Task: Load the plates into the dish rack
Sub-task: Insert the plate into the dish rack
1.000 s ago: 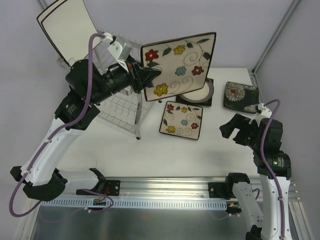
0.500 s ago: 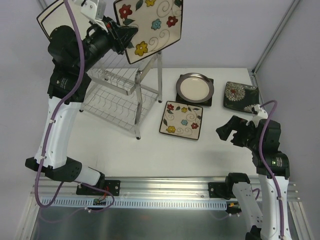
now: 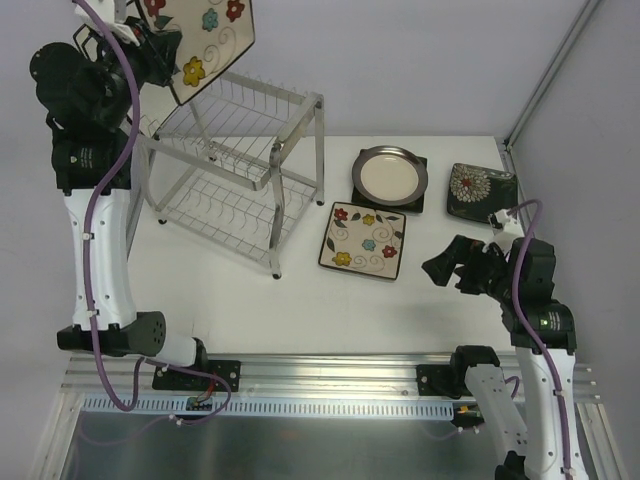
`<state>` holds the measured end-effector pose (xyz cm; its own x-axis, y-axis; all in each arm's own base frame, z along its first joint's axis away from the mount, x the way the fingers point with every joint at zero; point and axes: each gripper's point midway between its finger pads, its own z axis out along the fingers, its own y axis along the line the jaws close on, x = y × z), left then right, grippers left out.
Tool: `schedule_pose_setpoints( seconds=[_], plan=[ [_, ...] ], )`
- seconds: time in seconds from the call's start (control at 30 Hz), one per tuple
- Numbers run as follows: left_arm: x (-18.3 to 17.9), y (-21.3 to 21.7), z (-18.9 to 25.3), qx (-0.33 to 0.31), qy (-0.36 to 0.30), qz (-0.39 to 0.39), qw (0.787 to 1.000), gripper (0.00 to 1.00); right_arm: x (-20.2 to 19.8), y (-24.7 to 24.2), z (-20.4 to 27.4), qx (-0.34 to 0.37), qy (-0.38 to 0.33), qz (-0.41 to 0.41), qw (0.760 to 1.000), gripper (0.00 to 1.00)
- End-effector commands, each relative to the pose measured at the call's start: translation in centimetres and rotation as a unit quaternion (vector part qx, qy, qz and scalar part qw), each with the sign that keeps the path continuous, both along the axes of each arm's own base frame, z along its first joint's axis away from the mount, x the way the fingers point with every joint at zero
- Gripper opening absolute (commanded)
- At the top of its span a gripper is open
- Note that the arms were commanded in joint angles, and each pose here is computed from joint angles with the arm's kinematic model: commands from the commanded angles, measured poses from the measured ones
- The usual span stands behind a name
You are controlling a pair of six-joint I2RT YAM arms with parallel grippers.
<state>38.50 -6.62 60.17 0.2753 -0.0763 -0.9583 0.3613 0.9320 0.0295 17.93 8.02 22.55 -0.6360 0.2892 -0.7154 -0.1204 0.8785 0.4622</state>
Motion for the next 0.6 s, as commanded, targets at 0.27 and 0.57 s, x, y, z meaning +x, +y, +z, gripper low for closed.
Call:
schedule_pose_setpoints(
  seconds=[0.27, 0.57],
  plan=[
    [-2.8, 6.5, 7.5, 0.038, -0.179, 0.045, 0.982, 0.00, 0.9, 2.3, 1.2, 0.004, -0.019, 0.087, 0.996, 0.99],
    [-0.5, 9.1, 5.4, 0.064, -0.156, 0.057, 0.984, 0.00, 2.0, 3.4, 1.5, 0.015, -0.015, 0.116, 0.993, 1.00]
  ],
)
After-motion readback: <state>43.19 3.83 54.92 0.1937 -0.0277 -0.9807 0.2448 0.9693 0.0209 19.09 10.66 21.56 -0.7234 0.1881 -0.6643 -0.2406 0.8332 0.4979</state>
